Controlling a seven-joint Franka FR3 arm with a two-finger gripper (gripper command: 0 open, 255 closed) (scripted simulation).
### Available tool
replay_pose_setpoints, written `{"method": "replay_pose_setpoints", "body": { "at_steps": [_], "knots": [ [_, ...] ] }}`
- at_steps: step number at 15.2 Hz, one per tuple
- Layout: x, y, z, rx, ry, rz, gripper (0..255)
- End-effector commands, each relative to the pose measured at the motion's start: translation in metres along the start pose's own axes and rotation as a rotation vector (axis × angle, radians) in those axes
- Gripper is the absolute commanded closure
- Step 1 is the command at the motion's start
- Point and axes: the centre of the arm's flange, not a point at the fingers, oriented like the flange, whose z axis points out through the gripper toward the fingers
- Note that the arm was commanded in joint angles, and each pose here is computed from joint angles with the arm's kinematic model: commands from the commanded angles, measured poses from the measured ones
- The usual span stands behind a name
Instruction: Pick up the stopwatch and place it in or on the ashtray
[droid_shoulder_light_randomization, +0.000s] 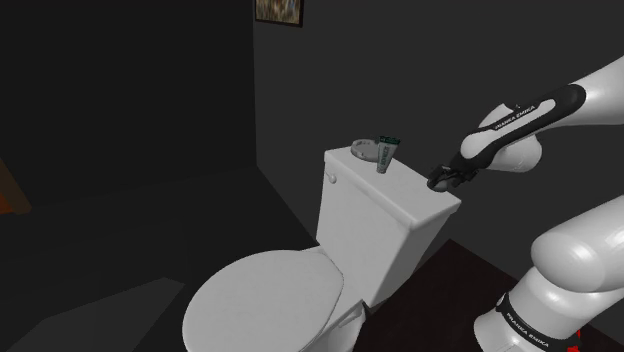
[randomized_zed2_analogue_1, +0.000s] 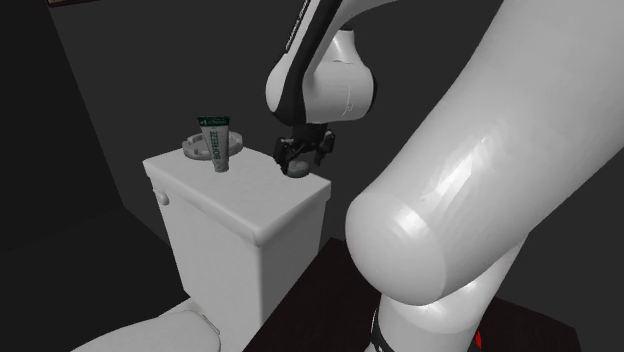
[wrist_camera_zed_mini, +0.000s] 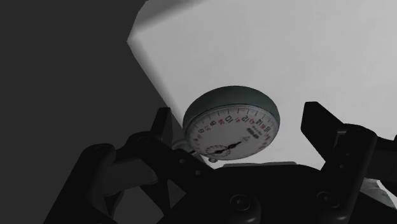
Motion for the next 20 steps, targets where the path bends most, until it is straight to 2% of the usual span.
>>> {"method": "replay_pose_setpoints", "body": {
  "at_steps": [1, 9, 10, 20],
  "knots": [
    [-0.0009, 0.0015, 0.0121, -0.002, -0.006, 0.006, 0],
    [-0.0009, 0.0015, 0.0151, -0.002, -0.006, 0.006, 0],
    [-0.0006, 0.0014, 0.0161, -0.002, -0.006, 0.006, 255],
    [0.0009, 0.0014, 0.0102, -0.002, -0.006, 0.006, 255]
  ]
}}
